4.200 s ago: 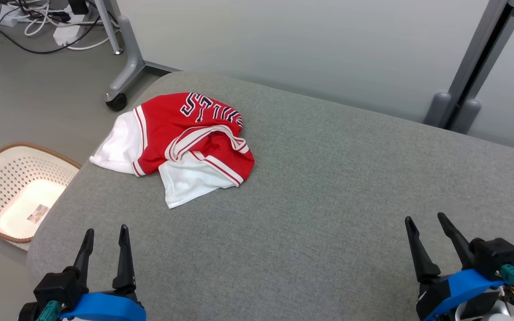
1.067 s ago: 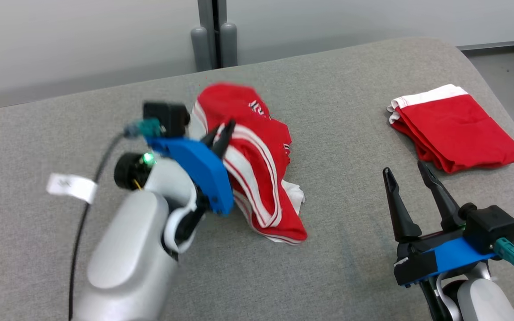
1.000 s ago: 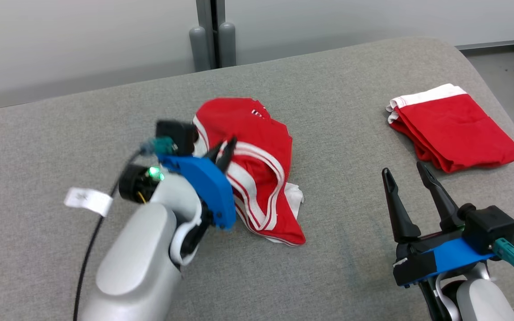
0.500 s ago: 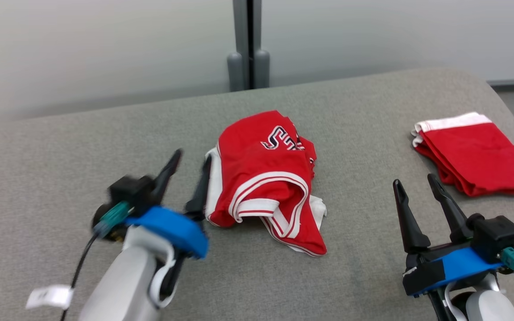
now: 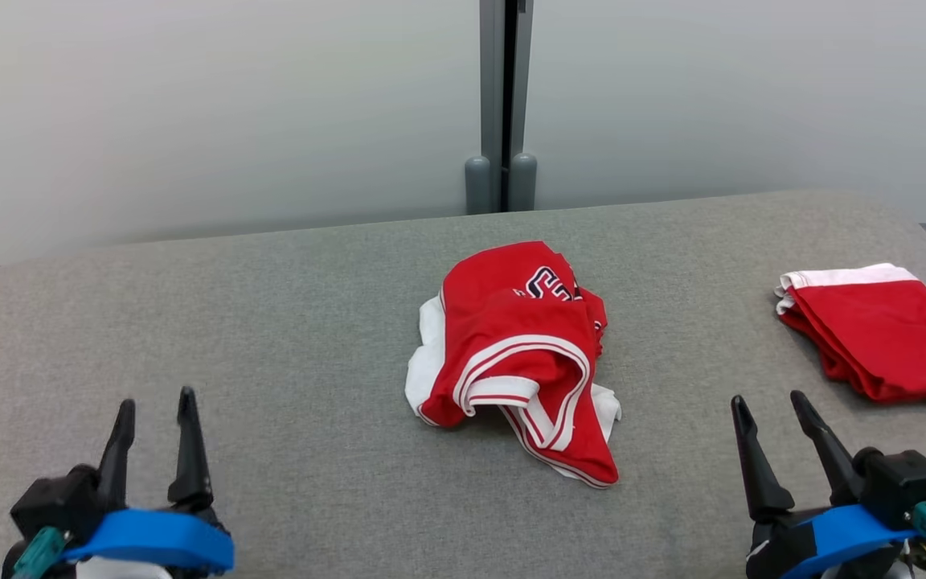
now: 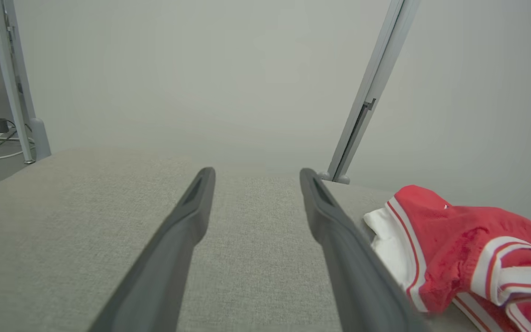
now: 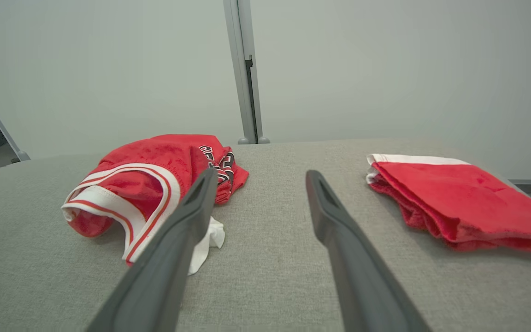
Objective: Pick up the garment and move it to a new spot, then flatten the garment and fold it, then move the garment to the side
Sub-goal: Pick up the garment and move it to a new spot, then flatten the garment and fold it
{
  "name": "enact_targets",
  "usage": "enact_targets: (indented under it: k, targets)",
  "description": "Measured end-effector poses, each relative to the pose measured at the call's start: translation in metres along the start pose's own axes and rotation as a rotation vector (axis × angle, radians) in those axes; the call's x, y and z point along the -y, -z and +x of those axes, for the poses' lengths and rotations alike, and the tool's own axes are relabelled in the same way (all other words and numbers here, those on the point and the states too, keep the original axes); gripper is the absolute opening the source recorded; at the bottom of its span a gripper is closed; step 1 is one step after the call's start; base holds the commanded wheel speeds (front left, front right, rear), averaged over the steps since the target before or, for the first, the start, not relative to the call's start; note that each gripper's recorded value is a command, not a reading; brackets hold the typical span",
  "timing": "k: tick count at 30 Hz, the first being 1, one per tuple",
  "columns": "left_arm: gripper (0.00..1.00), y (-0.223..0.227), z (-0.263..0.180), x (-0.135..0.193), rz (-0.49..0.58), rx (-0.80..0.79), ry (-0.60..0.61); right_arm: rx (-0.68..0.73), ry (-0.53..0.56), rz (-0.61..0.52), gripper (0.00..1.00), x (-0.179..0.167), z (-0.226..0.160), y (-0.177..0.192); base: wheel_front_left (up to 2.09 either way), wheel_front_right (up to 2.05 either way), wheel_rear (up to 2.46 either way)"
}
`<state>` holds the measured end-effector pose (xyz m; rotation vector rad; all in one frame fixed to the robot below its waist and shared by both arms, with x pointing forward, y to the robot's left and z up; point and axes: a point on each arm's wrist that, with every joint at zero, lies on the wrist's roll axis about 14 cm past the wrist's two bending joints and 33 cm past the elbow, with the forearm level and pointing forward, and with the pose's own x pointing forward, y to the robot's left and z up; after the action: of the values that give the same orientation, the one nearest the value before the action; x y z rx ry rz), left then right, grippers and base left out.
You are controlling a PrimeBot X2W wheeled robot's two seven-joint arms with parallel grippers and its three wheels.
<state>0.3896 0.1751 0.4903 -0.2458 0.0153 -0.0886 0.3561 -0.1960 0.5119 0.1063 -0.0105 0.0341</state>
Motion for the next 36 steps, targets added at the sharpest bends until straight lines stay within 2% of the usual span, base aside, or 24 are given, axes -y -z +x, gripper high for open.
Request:
enact_targets:
  k: [9, 26, 30, 36]
  targets:
    - [1.0, 0.002, -0.025, -0.027, 0.04, -0.008, -0.079, -0.066, -0.016, 0.02, 1.0, -0.007, -0.003, 0.02, 0.0, 0.0, 0.0]
    - [1.0, 0.01, -0.022, -0.028, 0.051, -0.054, -0.082, -0.098, -0.07, 0.017, 1.0, -0.024, 0.006, 0.031, 0.0, 0.0, 0.0]
    - [1.0, 0.013, -0.018, -0.028, 0.05, -0.061, -0.079, -0.115, -0.134, -0.004, 1.0, -0.043, 0.013, 0.032, 0.0, 0.0, 0.0]
    - [1.0, 0.014, -0.01, -0.026, 0.043, -0.057, -0.077, -0.24, -0.274, -0.039, 1.0, -0.084, 0.017, 0.063, 0.0, 0.0, 0.0]
